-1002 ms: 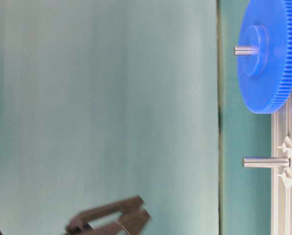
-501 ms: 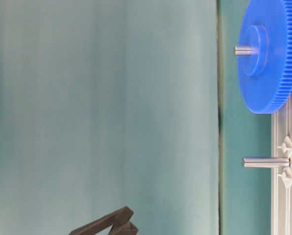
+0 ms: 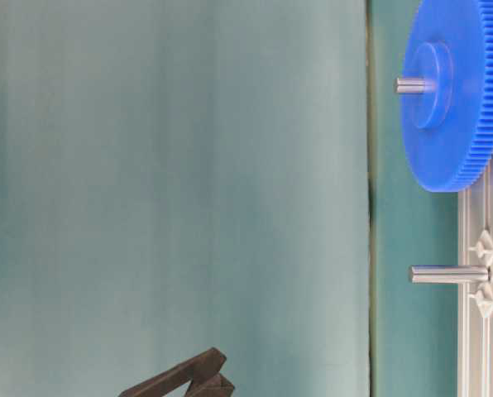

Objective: Insert the large gear onto the shaft.

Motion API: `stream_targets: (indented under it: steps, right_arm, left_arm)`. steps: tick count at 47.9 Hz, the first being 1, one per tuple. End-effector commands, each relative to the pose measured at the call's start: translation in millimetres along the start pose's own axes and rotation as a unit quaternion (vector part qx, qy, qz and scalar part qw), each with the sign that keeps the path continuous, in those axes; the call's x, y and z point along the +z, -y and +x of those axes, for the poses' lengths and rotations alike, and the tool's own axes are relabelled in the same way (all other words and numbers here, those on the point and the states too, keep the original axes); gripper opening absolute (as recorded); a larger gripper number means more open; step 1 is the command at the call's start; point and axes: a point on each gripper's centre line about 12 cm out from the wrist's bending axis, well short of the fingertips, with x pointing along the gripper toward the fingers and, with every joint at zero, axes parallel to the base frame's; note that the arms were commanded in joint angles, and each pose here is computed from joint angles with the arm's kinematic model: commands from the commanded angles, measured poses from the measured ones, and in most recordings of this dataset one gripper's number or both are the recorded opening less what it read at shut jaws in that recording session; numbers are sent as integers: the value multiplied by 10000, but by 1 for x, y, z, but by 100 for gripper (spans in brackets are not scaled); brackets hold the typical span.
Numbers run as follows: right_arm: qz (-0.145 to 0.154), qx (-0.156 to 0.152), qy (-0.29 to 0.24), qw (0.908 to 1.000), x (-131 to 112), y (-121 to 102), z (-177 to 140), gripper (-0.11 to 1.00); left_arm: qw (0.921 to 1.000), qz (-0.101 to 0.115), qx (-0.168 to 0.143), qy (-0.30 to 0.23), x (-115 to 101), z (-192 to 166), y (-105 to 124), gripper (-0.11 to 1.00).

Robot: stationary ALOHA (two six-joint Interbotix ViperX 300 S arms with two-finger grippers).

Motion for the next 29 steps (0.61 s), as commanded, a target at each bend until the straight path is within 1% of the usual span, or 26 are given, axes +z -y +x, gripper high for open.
stream_targets:
  steps: [1, 29]
  right_arm:
    - [53, 6, 38, 10000, 5, -1, 1, 70]
    - [53, 6, 38, 10000, 5, -1, 1, 70]
  left_arm:
    - [9999, 26, -5, 132, 7, -2, 1, 87]
    - [9999, 3, -9, 132, 7, -2, 1, 87]
